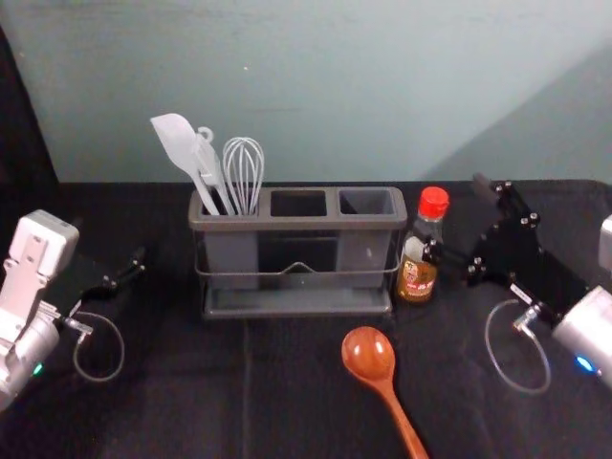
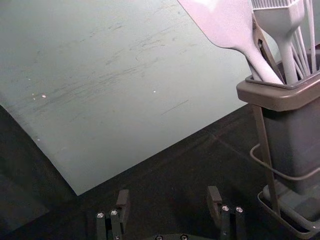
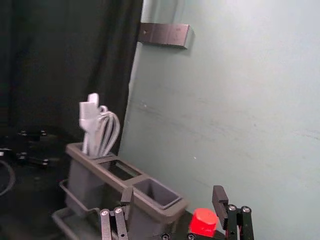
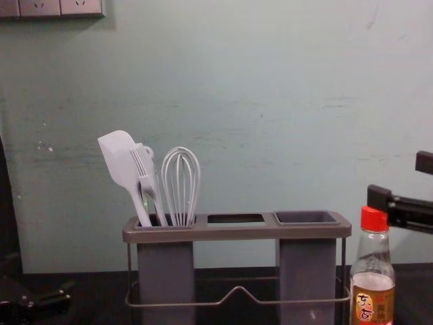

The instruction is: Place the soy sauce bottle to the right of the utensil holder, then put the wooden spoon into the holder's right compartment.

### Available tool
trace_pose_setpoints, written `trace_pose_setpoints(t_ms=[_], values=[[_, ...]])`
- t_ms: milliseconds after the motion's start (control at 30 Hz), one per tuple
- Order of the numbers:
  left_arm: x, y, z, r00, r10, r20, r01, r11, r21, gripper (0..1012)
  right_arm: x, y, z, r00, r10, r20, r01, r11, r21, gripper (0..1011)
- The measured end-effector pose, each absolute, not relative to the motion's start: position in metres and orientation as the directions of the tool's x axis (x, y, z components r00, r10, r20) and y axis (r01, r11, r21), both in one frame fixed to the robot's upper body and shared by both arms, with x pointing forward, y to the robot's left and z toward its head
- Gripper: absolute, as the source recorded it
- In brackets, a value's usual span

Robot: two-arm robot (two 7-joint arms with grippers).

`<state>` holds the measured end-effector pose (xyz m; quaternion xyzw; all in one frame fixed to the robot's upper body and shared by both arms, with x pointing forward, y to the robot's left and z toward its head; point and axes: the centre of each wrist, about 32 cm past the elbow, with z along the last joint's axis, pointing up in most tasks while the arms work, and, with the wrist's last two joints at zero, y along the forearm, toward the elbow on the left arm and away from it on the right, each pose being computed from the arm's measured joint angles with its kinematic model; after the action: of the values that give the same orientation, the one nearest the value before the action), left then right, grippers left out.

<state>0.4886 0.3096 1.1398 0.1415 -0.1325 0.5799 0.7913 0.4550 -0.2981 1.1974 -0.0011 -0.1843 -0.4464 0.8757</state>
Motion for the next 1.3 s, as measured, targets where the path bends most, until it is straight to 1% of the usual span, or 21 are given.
trace_pose_setpoints(t_ms=[33,67,233,400,500,733,833,1300], values=[[0.489,0.31,1.14,0.292,0.88,0.374,-0.955,0.287,0.07,1011,0.441,-0.295,1.194,0.544,-0.773,0.327,0.774,0.613,0.16,1002],[0.489,0.31,1.14,0.292,0.88,0.374,-0.955,0.287,0.07,1011,0.441,-0.295,1.194,0.544,-0.773,0.327,0.774,0.613,0.16,1002],[0.489,0.31,1.14,0.292,0.88,0.374,-0.955,0.287,0.07,1012,0.422,-0.288,1.185,0.568,-0.763,0.308,0.767,0.627,0.139,1003],[0.489,0.31,1.14,0.292,0.88,0.374,-0.955,0.287,0.07,1011,0.413,-0.281,1.175,0.585,-0.76,0.283,0.767,0.632,0.11,1002],[0.489,0.31,1.14,0.292,0.88,0.374,-0.955,0.287,0.07,1011,0.408,-0.274,1.163,0.606,-0.752,0.261,0.764,0.641,0.074,1003],[0.489,0.31,1.14,0.292,0.88,0.374,-0.955,0.287,0.07,1012,0.405,-0.264,1.138,0.642,-0.734,0.223,0.749,0.663,0.027,1002],[0.489,0.31,1.14,0.292,0.88,0.374,-0.955,0.287,0.07,1012,0.405,-0.262,1.133,0.652,-0.725,0.221,0.741,0.672,0.019,1003],[0.489,0.31,1.14,0.292,0.88,0.374,-0.955,0.287,0.07,1012,0.405,-0.262,1.133,0.652,-0.725,0.221,0.74,0.672,0.02,1003]])
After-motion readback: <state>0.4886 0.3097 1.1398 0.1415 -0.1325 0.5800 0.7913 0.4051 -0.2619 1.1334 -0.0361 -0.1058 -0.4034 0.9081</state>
